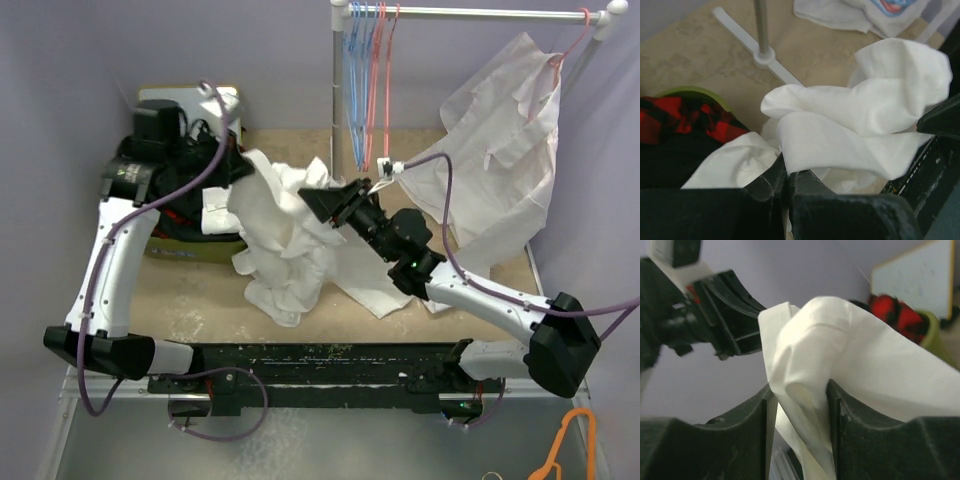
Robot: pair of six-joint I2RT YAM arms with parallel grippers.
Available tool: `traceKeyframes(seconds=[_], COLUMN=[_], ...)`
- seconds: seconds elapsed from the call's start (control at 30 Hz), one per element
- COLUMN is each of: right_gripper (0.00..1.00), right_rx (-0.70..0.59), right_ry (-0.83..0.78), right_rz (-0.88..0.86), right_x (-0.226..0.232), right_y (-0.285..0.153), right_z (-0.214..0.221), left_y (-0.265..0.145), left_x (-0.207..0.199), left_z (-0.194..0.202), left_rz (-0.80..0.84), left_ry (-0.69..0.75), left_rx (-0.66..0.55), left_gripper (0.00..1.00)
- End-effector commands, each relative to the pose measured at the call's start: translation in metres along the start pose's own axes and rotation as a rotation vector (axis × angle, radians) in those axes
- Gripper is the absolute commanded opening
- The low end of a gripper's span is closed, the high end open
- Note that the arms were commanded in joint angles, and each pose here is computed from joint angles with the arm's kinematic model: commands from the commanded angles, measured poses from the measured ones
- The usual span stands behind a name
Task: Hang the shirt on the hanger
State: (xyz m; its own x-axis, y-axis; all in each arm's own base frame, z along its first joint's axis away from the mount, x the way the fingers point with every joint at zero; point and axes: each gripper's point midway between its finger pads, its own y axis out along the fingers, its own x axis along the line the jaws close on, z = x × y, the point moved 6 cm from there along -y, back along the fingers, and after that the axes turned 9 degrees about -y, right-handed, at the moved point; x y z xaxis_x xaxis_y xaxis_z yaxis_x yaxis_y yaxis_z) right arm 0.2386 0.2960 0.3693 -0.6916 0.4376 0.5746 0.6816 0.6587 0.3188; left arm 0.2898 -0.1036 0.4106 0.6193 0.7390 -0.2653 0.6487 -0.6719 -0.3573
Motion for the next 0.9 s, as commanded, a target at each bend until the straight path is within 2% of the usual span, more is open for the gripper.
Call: traceKeyframes(seconds=[0.0, 0.03, 0.07, 0.1, 0.13, 0.33, 0.4, 0.5, 0.53, 0.67, 0.77, 0.87], right_gripper=[0.57, 0.66, 0.78, 0.97, 1.00, 1.00, 1.00, 1.00, 0.99, 0.99, 0.99, 0.99], right_rx=[-0.161, -0.165, -0.163, -0.156, -0.143, -0.050, 0.035, 0.147, 0.170, 0.270, 0.344, 0.352], right_ry=[0.162, 0.124, 0.077, 0.016, -0.048, -0.446, -0.614, -0.863, -0.928, -1.035, -1.104, -1.143], right_rz=[-0.087, -0.084, -0.070, -0.047, -0.011, 0.281, 0.308, 0.487, 0.468, 0.087, -0.020, -0.040], right_x=[0.010, 0.008, 0.006, 0.004, 0.000, -0.039, -0.046, -0.065, -0.064, -0.029, -0.015, -0.015], right_y=[-0.019, -0.024, -0.028, -0.033, -0.038, -0.093, -0.104, -0.121, -0.123, -0.112, -0.099, -0.085], right_z=[-0.016, -0.017, -0.018, -0.020, -0.021, -0.037, -0.035, -0.038, -0.038, -0.017, 0.004, 0.017], left_y=[0.011, 0.013, 0.014, 0.015, 0.015, 0.019, 0.022, 0.026, 0.027, 0.031, 0.034, 0.035], left_x=[-0.012, -0.007, -0.004, -0.002, -0.001, 0.008, 0.012, 0.014, 0.013, 0.011, 0.012, 0.010], left_z=[0.019, 0.025, 0.029, 0.034, 0.038, 0.057, 0.063, 0.067, 0.068, 0.067, 0.066, 0.066], left_rz=[-0.015, -0.038, -0.053, -0.066, -0.071, -0.137, -0.166, -0.188, -0.188, -0.196, -0.193, -0.181], left_ry=[0.080, 0.078, 0.081, 0.083, 0.082, 0.088, 0.083, 0.078, 0.080, 0.072, 0.067, 0.069], left_rx=[0.050, 0.082, 0.109, 0.132, 0.150, 0.240, 0.292, 0.342, 0.353, 0.391, 0.400, 0.404], left_gripper=[0.00, 0.00, 0.00, 0.00, 0.00, 0.00, 0.00, 0.00, 0.00, 0.00, 0.00, 0.00])
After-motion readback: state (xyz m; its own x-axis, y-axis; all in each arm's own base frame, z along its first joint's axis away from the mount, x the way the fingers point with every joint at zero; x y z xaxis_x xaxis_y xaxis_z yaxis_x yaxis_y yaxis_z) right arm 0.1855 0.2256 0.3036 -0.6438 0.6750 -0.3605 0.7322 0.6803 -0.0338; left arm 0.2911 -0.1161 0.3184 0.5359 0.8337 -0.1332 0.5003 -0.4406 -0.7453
